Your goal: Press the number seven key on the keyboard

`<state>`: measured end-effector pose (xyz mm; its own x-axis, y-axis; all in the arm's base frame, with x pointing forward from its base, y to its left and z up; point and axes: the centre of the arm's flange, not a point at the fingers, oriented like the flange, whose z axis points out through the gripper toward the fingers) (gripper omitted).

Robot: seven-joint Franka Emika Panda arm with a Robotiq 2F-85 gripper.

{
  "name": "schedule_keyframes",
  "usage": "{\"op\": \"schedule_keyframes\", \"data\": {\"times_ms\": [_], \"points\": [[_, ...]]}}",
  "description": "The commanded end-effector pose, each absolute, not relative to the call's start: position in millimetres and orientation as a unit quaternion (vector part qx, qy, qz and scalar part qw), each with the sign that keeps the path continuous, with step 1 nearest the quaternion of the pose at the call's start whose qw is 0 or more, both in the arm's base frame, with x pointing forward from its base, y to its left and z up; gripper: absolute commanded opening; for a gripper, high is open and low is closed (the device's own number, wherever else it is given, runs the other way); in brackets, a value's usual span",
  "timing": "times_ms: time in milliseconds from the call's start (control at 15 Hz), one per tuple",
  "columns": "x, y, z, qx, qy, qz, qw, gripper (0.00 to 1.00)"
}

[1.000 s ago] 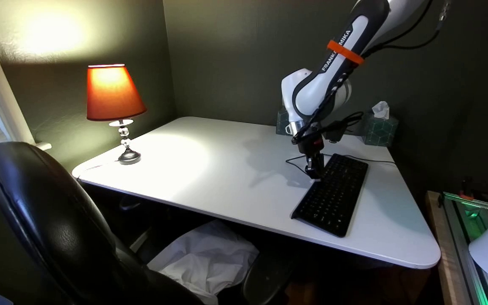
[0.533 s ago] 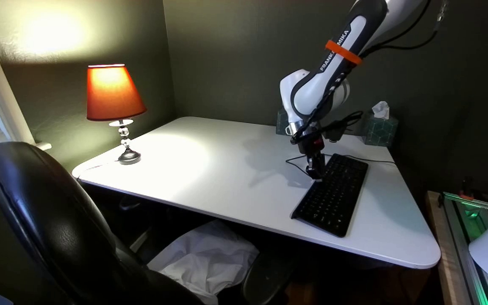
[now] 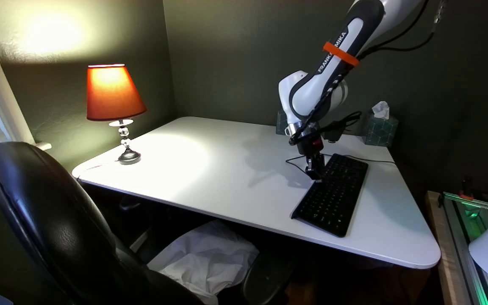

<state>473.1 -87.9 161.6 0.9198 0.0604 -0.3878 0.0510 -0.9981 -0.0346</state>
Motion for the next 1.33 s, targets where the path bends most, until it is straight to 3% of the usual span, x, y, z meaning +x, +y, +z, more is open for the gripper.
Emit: {"op": "schedule_keyframes", "data": {"times_ms": [0, 1267], "points": [[478.3, -89.1, 157.0, -0.977, -0.028, 0.210, 0.019, 0.00], [482.4, -90.4, 150.8, -0.973, -0.024, 0.229, 0.017, 0.00]]}}
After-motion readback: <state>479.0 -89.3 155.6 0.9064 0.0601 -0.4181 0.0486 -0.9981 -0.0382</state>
